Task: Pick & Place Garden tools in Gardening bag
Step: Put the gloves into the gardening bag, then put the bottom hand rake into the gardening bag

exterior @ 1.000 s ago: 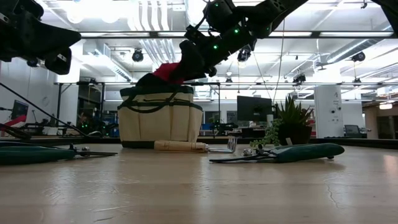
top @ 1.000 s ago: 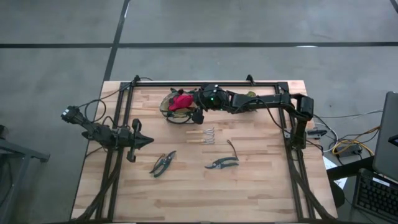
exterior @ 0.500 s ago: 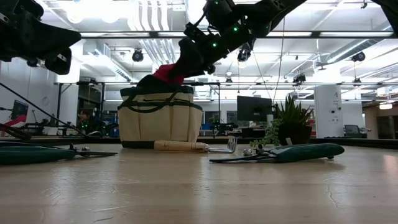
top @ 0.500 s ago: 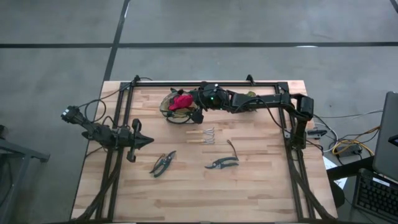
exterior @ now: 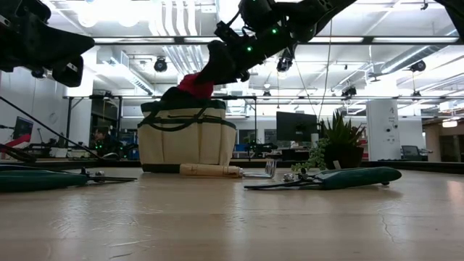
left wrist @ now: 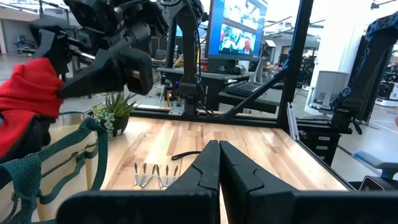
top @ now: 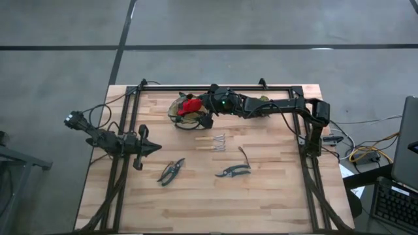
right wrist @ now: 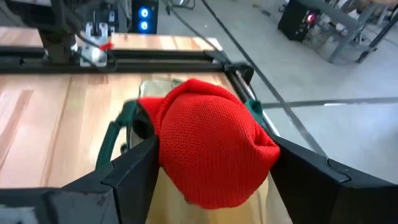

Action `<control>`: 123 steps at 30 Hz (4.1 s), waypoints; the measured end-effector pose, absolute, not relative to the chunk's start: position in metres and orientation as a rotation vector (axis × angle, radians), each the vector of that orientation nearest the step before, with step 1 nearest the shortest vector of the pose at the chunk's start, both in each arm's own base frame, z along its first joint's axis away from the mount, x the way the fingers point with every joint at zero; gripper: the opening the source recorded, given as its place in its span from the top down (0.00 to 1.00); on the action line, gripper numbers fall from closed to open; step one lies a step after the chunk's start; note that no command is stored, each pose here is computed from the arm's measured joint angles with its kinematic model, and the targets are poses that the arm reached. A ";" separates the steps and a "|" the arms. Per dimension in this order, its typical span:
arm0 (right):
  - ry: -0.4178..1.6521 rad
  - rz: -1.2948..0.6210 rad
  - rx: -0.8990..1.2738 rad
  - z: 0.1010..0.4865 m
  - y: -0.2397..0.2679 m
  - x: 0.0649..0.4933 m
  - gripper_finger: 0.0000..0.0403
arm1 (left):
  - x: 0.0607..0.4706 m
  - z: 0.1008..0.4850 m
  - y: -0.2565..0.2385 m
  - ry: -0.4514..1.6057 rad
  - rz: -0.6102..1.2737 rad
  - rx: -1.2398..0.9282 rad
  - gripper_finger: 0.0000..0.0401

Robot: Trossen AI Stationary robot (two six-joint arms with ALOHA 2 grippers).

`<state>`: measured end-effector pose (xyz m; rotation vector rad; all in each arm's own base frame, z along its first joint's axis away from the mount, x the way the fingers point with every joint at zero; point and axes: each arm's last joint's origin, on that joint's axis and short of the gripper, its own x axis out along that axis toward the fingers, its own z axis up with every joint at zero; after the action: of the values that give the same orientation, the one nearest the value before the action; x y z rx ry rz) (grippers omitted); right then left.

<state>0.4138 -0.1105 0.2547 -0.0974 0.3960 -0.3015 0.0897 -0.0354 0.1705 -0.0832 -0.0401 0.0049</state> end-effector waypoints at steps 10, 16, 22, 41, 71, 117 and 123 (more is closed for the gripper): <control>0.339 -0.312 -0.095 0.266 -0.110 0.412 0.34 | 0.090 0.170 -0.035 -0.040 0.005 -0.083 0.99; 0.338 -0.313 -0.099 0.267 -0.110 0.412 0.33 | 0.090 0.170 -0.035 -0.040 0.005 -0.084 0.99; 0.329 -0.313 -0.100 0.268 -0.110 0.412 0.26 | 0.090 0.170 -0.035 -0.040 0.005 -0.083 0.99; 0.479 -0.369 -0.069 0.266 -0.113 0.398 0.16 | 0.090 0.170 -0.035 -0.040 0.005 -0.084 0.99; 0.642 -0.327 0.063 0.243 -0.123 0.391 0.97 | 0.090 0.170 -0.035 -0.040 0.005 -0.083 0.99; 0.701 -0.169 -0.020 0.268 -0.088 0.407 0.98 | 0.090 0.171 -0.035 -0.041 0.005 -0.084 0.99; 0.789 -0.063 -0.077 0.266 -0.051 0.405 0.98 | 0.090 0.171 -0.035 -0.041 0.005 -0.084 0.99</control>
<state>0.4050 -0.0511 0.2657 -0.0772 0.7895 -0.0634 0.0897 -0.0354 0.1706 -0.0841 -0.0409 0.0049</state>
